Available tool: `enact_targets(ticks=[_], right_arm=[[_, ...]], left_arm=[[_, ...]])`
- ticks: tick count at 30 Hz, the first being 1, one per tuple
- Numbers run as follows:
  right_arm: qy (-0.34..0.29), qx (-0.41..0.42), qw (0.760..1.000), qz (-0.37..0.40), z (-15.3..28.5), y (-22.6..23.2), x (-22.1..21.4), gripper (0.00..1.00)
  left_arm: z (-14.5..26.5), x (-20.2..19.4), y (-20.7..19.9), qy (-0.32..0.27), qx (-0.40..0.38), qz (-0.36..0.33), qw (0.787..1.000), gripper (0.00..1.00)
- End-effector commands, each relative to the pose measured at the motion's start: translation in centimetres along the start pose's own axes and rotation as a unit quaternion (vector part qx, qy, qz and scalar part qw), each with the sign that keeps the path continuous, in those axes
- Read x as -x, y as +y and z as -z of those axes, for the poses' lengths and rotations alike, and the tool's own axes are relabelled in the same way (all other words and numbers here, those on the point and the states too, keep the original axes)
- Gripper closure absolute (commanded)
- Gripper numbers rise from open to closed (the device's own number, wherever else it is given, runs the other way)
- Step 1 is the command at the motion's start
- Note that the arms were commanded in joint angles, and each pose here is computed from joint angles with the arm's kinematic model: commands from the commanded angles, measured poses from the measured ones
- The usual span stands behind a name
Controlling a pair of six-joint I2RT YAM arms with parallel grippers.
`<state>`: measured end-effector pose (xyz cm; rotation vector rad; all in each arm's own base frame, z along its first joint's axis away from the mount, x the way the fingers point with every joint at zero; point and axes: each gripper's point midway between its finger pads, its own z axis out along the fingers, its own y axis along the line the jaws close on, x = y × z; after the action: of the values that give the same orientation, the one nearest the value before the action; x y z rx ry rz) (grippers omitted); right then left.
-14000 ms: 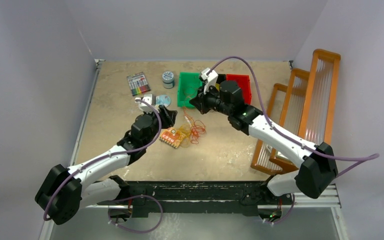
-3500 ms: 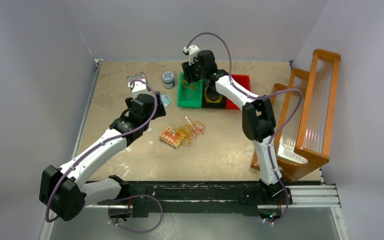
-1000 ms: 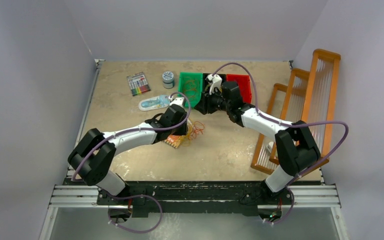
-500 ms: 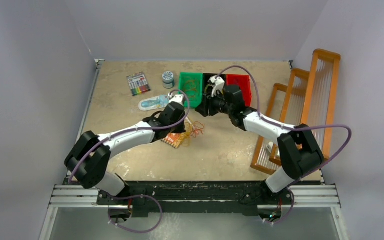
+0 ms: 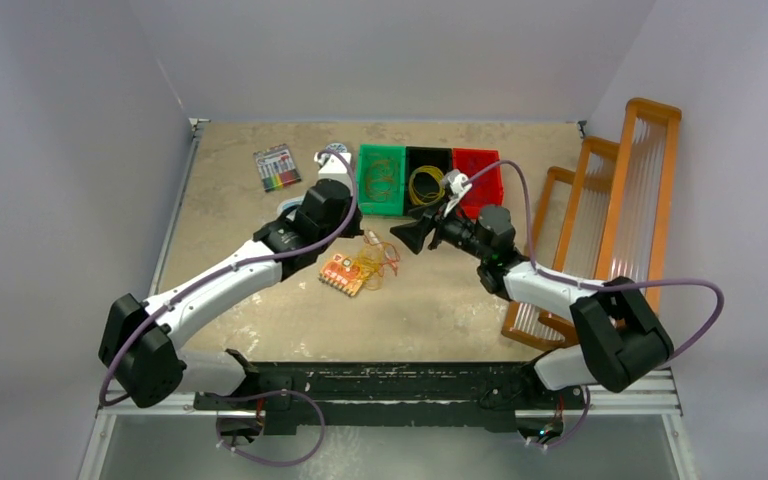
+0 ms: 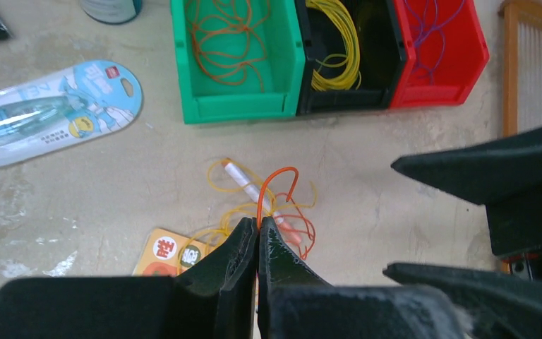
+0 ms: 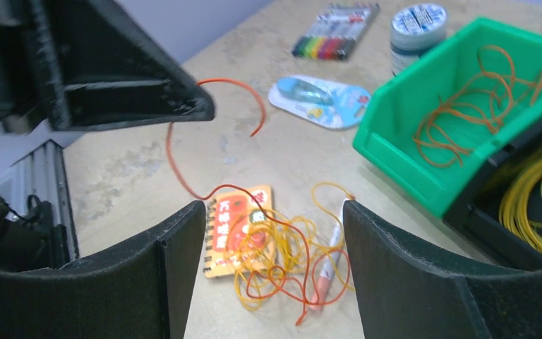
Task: Untangle the cables
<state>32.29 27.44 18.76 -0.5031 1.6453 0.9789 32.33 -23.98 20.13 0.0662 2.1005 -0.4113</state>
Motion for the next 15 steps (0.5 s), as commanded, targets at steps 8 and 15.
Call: enact_targets(ticks=[8, 15], right_arm=[[-0.105, 0.139, 0.98, 0.093, -1.8, 6.6, 4.3, 0.29], [-0.133, 0.146, 0.975, 0.106, -5.7, 5.7, 5.0, 0.28]], left_arm=[[1.9, 8.3, -1.5, -0.088, -0.017, 0.009, 0.996, 1.0], [3.1, 10.2, -2.9, -0.095, -0.047, 0.004, 0.994, 1.0]])
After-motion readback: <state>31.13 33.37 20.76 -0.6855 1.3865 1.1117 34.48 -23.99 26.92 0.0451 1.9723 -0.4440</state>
